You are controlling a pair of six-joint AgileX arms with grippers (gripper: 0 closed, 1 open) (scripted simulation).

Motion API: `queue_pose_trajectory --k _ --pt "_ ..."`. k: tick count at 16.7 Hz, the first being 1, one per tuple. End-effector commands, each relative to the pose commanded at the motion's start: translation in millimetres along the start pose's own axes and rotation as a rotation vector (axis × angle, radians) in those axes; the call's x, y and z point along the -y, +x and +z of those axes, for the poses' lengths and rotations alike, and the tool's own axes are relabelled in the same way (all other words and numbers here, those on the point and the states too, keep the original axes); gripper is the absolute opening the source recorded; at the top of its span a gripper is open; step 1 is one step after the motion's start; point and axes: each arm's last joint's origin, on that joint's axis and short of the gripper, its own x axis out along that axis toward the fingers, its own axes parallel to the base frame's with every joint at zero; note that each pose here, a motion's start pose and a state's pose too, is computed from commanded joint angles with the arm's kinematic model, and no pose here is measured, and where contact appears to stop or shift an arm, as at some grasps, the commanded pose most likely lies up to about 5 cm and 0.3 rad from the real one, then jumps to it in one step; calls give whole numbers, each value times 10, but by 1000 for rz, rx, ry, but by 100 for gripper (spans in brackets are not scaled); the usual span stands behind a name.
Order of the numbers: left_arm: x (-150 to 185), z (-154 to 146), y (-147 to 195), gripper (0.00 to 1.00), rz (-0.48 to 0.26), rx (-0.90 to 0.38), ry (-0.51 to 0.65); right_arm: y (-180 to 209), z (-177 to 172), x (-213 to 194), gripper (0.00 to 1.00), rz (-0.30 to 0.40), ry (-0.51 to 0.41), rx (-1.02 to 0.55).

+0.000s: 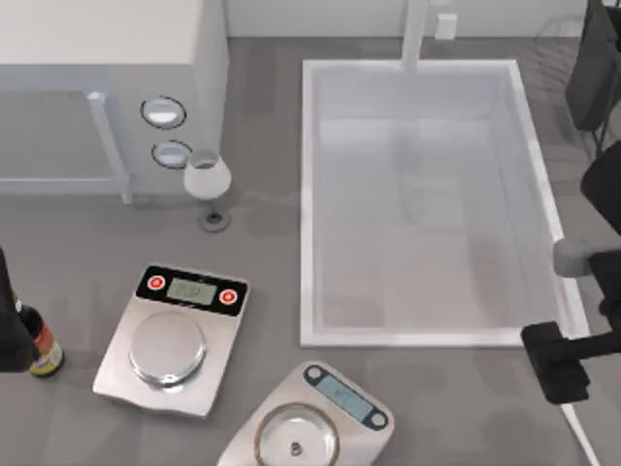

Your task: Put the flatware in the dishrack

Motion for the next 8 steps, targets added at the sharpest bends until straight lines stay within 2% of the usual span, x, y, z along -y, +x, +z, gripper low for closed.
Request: queue_pose_trajectory --k 8 --pt "0 0 0 100 0 0 0 99 13 1 100 -2 0 -7"
